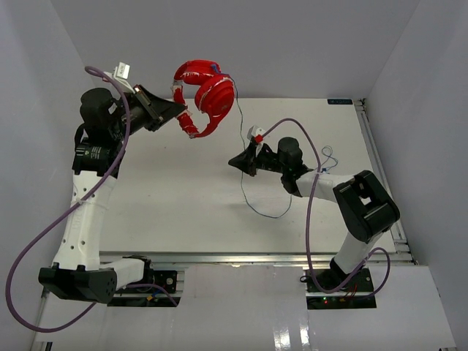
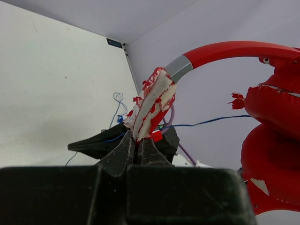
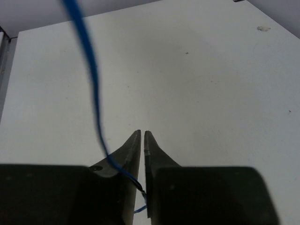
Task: Wrap the headphones
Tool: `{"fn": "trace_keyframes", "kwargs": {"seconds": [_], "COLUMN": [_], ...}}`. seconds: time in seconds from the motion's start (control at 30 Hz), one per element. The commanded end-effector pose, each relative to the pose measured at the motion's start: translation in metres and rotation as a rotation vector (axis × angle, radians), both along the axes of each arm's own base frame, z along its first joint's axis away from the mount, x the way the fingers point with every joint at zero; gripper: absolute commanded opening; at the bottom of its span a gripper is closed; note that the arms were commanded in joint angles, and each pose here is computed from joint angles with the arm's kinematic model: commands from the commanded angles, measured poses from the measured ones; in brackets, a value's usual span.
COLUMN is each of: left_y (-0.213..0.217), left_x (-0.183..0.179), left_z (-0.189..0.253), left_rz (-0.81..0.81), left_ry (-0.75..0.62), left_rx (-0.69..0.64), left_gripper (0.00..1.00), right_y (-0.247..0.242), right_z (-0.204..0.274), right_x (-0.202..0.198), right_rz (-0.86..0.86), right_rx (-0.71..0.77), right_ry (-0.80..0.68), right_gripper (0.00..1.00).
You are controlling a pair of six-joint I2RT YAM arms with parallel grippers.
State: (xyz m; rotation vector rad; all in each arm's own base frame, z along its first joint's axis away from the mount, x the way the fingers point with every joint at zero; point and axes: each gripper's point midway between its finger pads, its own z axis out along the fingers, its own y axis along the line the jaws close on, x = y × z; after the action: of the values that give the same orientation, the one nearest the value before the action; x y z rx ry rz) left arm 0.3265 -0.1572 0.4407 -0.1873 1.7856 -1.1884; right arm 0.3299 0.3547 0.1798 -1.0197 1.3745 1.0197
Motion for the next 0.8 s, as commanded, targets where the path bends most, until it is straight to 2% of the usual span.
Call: {"fn": "trace_keyframes", "kwargs": {"seconds": [0.0,0.1,0.17,0.2,0.23,0.3,0.37,0.47,0.53,0.6,0.77], "left_y": [-0.001,0.012,0.027,0.031,0.04,0.05,0.054,0.045,0.024,0.01,-0.033], "left_x": [-0.005,0.017,0.04,0.052,0.064,0.088,0.114,0.14,0.145,0.142,0.13], "left_z": [0.025,0.019,0.013,0.006,0.001,-0.017,-0.045,-0.094,-0.128,-0.151,-0.202], "left_rz": [0.007,0.121,0.233,0.264,0.325,0.391,0.425,0.43,0.401,0.375,0.187], "left_ry": [-0.057,-0.041,-0.041,-0.029,-0.025,-0.011,0.033,0.048,0.084,0.094,0.126], "left_rx": [-0.085,-0.09,-0.074,-0.057,-0.04,0.022,0.09,0.357,0.492,0.571,0.674], "left_gripper": [0.0,0.0,0.0,0.0,0.0,0.0,0.0,0.0,0.0,0.0,0.0], "right_y": [0.004,-0.002,-0.01,-0.011,-0.022,-0.038,-0.069,-0.135,-0.156,-0.166,-0.175], "right_z": [0.03,0.027,-0.004,0.004,-0.013,-0.017,-0.023,0.028,0.073,0.106,0.153], "right_x": [-0.034,-0.046,-0.051,-0.049,-0.053,-0.053,-0.044,0.002,0.006,0.003,0.001], "right_rz": [0.143,0.151,0.1,0.076,0.047,0.005,-0.089,-0.436,-0.547,-0.583,-0.602], "right_rx": [0.101,-0.006,-0.214,-0.251,-0.364,-0.512,-0.725,-0.965,-0.961,-0.964,-1.006], "right_ry": [-0.009,-0.029,-0.013,-0.04,-0.025,-0.044,-0.131,-0.415,-0.572,-0.696,-0.827], "right_gripper": [0.08,0.08,0.08,0.08,0.08,0.08,0.08,0.08,0.08,0.08,0.08]}}
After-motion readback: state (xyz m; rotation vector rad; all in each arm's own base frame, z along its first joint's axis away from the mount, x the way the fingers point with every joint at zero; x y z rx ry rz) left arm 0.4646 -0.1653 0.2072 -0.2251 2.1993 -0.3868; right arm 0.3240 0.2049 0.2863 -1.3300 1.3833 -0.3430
